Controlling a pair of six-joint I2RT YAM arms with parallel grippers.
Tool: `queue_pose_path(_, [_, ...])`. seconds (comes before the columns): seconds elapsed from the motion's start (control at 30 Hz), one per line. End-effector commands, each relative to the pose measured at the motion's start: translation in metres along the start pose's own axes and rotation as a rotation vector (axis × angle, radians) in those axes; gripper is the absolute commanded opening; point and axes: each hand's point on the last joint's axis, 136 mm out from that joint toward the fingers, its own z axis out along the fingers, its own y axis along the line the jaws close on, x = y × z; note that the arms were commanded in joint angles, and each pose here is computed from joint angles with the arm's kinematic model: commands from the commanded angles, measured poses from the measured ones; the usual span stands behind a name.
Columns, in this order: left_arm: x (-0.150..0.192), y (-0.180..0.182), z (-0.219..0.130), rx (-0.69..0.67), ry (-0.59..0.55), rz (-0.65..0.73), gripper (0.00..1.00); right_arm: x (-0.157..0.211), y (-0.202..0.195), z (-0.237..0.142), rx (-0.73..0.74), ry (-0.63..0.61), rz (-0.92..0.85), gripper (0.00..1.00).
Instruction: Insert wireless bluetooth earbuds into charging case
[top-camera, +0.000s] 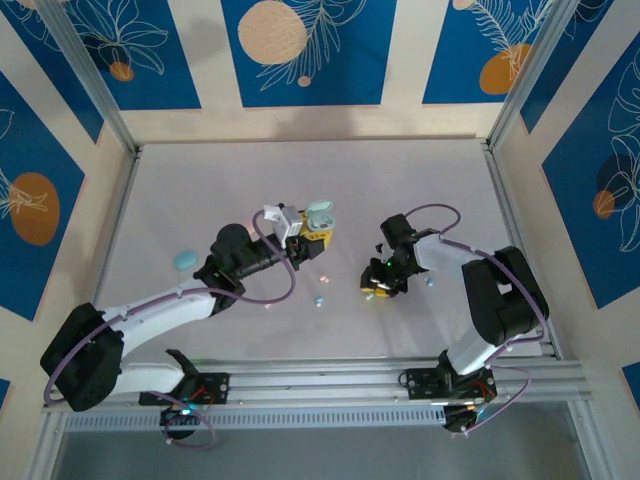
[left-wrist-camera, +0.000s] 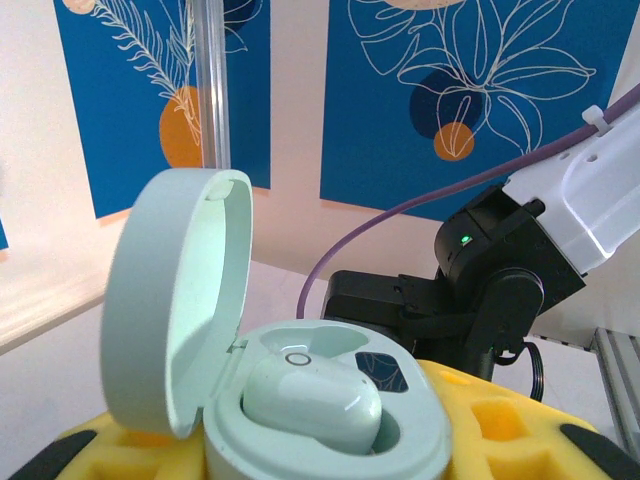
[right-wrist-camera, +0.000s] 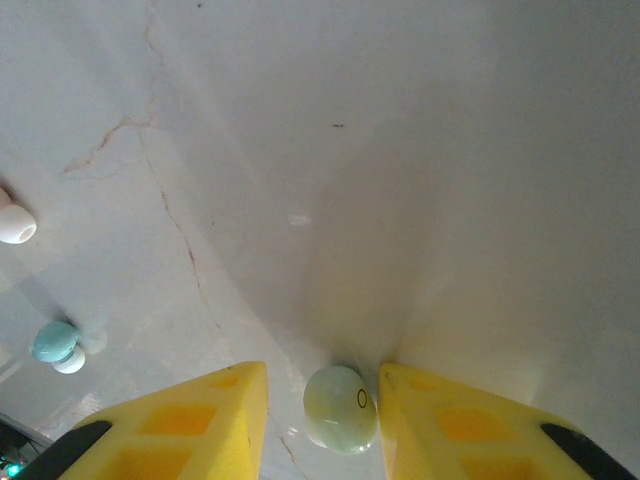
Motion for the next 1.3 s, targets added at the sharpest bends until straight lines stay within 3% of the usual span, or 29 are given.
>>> queue_pose_path(0.0, [-0.011,-0.006,0.001,0.020,-0.031,0.003,0.30,0.015,-0.008,0.001,0.035,0.046,0.029,0.35])
queue_pose_path(0.6, [-0.010,-0.005,0.000,0.016,-0.030,0.002,0.31,0.013,0.007,0.008,-0.027,0.058,0.029,0.23])
queue_pose_path(1.07, [-0.009,-0.005,0.001,0.016,-0.029,0.000,0.32,0.012,0.011,0.018,-0.036,0.073,0.041,0.27])
queue_pose_path(1.27, [-0.009,-0.004,0.001,0.013,-0.027,-0.001,0.32,0.010,0.011,0.018,-0.005,0.062,0.038,0.23])
